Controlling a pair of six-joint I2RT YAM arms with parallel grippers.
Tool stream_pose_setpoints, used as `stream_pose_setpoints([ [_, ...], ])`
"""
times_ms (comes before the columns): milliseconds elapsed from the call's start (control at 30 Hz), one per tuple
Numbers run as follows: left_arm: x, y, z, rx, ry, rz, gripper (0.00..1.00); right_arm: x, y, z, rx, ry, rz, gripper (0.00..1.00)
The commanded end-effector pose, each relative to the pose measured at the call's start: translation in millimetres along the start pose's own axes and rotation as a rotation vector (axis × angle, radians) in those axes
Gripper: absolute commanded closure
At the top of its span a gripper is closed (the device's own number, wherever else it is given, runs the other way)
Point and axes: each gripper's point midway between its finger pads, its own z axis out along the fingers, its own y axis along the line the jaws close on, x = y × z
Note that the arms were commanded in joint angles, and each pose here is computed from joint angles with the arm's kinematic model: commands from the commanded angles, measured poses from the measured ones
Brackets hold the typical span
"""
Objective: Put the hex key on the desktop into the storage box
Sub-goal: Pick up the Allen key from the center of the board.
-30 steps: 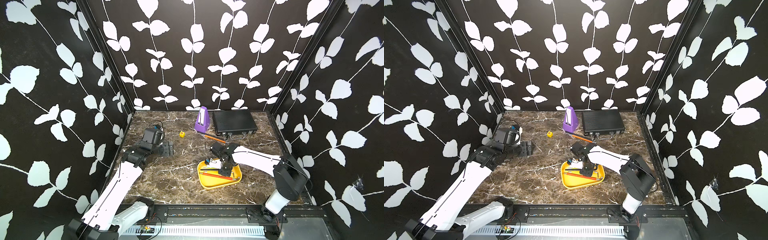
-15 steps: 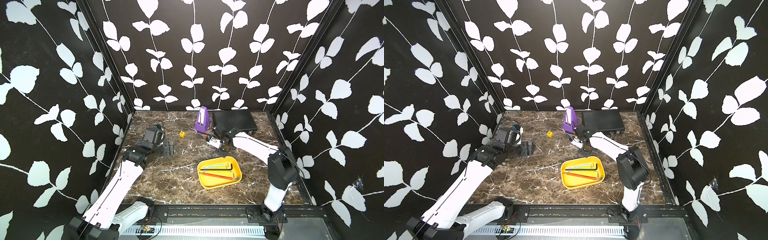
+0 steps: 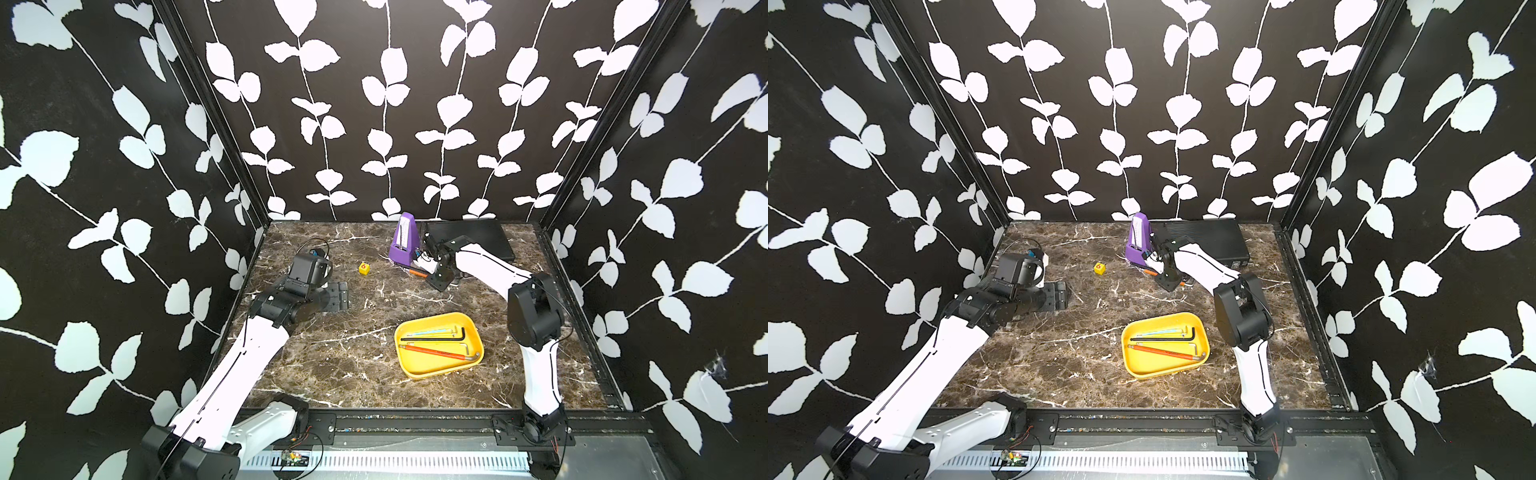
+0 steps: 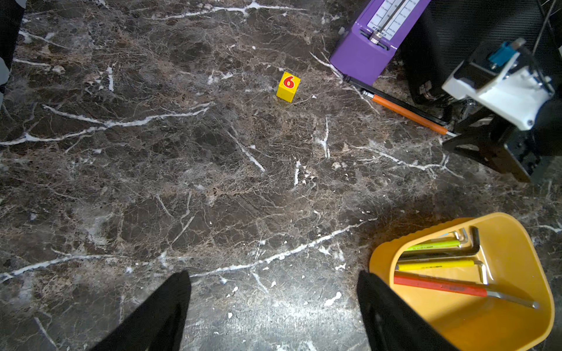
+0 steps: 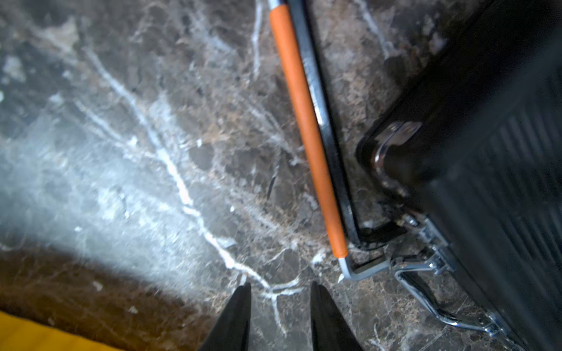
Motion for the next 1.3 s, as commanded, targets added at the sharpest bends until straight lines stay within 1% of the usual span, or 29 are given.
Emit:
stream_pose_setpoints([
  [0,-12.5,-4.4,-7.6,0.012,-0.036,0.012,0.13,-8.6,-13.2,4.5,0.003,0.008,0.057,0.64],
  [133,-14.1,-4.9,-7.2,0.01,-0.032,0.013,0.13,-15.8,-26.8,18.9,0.015,0.018,0.12,0.64],
  [267,-13.7,-4.8,-7.1,0.01,-0.027,0.008,0.13,-22.6,-28.5,28.9,0.007,0.011,0.141,0.64],
  [467,-12.4,-3.5,-8.9,0.004,-0.026,0.005,0.13,-22.5,-33.5,39.6,0.025,0.021,0.155,0.63],
  [900,-12.0,-3.8,-9.1,0.006,-0.024,0.0,0.13,-6.1,-30.4,61.3,-0.037,0.065,0.172,0.64],
  [1067,-10.4,-3.6,-8.4,0.006,-0.018,-0.002,0.13,-0.5,-24.8,63.2,-0.066,0.077,0.141,0.65],
  [1200,-9.8,-3.5,-8.4,0.007,-0.018,-0.003,0.13,5.7,-14.0,59.3,-0.119,0.095,0.125,0.67],
  [1267,-9.7,-3.7,-8.1,0.007,-0.017,-0.003,0.13,8.3,-9.6,55.3,-0.14,0.106,0.129,0.72],
])
